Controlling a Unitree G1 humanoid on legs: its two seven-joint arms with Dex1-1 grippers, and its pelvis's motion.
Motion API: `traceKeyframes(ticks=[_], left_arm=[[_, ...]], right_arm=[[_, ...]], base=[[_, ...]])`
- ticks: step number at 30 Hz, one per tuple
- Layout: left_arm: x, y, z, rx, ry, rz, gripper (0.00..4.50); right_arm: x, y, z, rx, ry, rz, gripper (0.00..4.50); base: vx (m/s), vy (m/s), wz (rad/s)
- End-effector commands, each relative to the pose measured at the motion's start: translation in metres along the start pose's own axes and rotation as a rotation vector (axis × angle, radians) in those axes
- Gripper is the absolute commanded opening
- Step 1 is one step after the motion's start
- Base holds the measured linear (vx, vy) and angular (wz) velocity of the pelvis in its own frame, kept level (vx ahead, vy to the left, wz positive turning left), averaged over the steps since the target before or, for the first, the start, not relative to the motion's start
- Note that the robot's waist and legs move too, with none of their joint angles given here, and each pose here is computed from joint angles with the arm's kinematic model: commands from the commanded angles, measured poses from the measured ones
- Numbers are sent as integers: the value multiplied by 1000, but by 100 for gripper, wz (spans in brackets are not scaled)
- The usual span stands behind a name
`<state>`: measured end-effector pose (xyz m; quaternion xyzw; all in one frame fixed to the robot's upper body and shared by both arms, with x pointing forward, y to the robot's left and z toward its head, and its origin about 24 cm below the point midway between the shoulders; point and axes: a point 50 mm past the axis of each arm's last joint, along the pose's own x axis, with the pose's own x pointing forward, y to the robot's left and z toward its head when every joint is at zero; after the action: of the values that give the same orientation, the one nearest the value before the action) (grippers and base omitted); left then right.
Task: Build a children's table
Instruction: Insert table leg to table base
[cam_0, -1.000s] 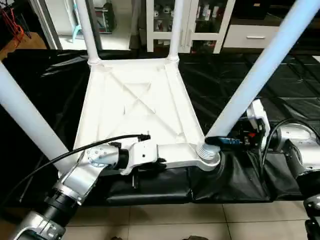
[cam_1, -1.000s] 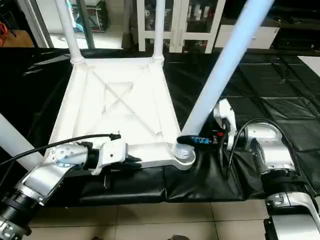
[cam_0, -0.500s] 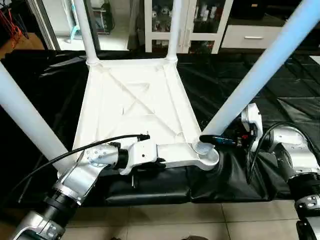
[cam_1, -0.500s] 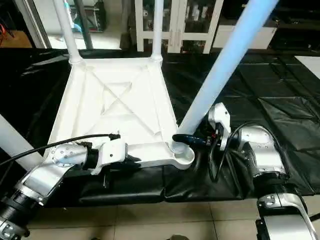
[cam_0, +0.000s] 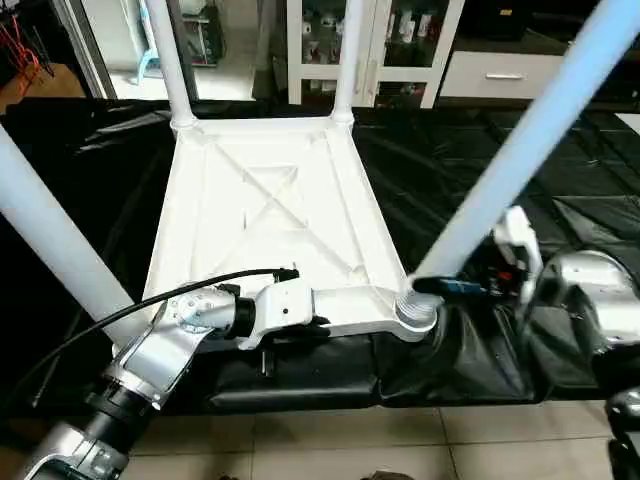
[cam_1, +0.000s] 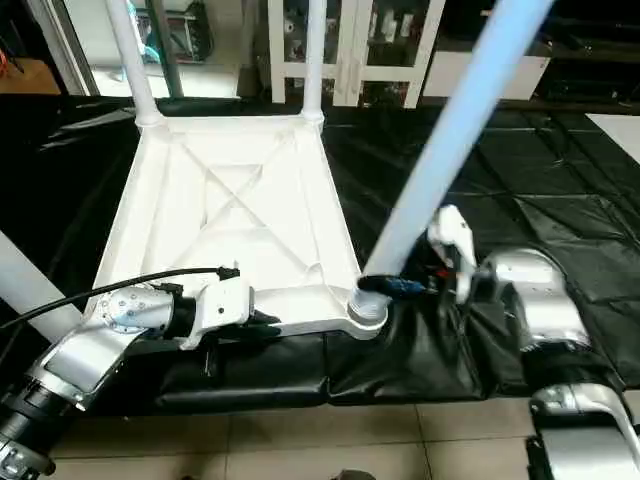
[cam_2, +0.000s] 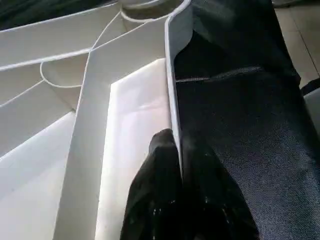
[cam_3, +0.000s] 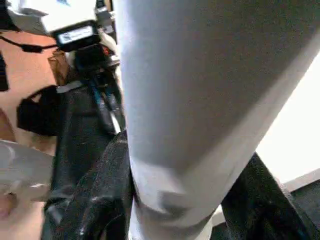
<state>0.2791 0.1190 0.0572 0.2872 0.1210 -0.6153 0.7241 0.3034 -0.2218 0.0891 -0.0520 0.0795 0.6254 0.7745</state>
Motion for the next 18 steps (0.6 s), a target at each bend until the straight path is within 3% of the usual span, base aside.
traceKeyframes(ticks=[1,7,9,12,18], left_arm=[[0,1,-8,0,60,4,0],[-1,2,-9,-1,68,8,0],[-1,3,-7,7,64,6,0],[-1,4,-7,11,64,4,0],[-3,2,-7,13,68,1,0]], right_arm=[[0,15,-21,103,76,89,186],[-1,20,-25,104,102,107,186],[3,15,-32,45,136,34,186],[7,10,-32,13,112,-34,186],[17,6,-32,42,43,-79,186]], base=[[0,0,0],[0,0,0],[0,0,0],[0,0,0],[0,0,0]])
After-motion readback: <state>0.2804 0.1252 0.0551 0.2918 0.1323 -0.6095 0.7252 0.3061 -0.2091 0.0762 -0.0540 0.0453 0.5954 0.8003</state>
